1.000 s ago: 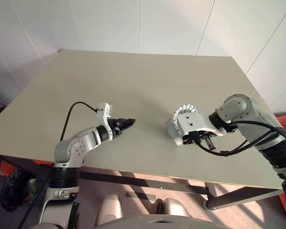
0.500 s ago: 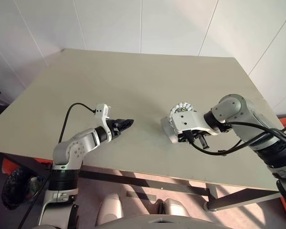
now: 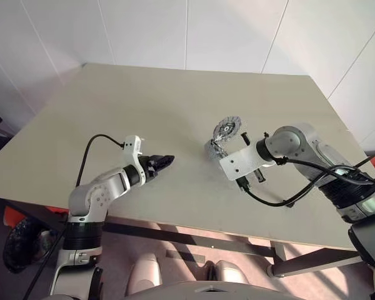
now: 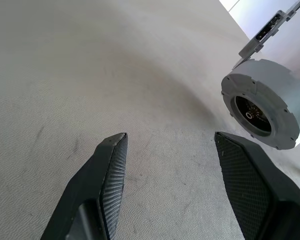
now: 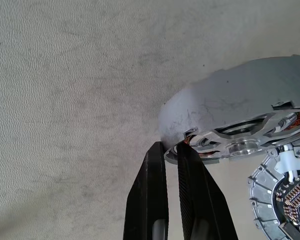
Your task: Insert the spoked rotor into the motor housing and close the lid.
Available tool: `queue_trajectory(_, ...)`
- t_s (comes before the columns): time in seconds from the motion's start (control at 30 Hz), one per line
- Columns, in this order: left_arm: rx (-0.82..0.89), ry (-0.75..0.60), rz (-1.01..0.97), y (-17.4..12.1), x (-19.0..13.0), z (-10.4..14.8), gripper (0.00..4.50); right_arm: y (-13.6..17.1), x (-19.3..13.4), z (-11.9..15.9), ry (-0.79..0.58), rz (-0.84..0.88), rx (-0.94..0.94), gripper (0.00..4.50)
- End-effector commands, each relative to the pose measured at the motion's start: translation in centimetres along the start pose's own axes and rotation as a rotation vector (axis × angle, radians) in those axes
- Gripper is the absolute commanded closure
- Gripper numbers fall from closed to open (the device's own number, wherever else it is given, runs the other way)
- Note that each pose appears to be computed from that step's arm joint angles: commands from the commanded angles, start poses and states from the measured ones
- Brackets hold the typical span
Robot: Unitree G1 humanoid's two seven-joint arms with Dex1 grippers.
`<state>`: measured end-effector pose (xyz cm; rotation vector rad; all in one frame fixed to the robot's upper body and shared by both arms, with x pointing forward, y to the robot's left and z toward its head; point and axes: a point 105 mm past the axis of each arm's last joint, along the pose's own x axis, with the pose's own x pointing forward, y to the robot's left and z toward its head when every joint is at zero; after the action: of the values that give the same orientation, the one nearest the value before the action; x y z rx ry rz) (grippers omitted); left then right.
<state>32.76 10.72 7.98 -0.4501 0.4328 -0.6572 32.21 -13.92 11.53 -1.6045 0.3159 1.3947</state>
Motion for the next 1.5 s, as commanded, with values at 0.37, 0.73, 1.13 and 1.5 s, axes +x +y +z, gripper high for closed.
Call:
queue_trajectory(0.37, 0.033, -0.051, -0.019, -0.6, -0.1, 1.6, 1.53, -1.6, -1.1, -0.3, 0.098, -0.084, -0.304, 4.50)
queue_trajectory(0.73, 0.040, -0.050, -0.019, -0.6, -0.2, 1.8, 1.53, -2.9, 0.3, 0.8, 0.087, -0.140, -0.272, 4.50)
queue_trajectory(1.13, 0.048, -0.055, -0.013, -0.4, -0.1, 2.1, 1.53, -2.7, 0.5, 1.6, 0.066, -0.138, -0.279, 1.50)
queue_trajectory(1.5, 0.051, -0.052, -0.008, -0.1, -0.2, 2.2, 1.53, -1.4, -0.3, 3.3, -0.061, -0.065, -0.364, 1.50)
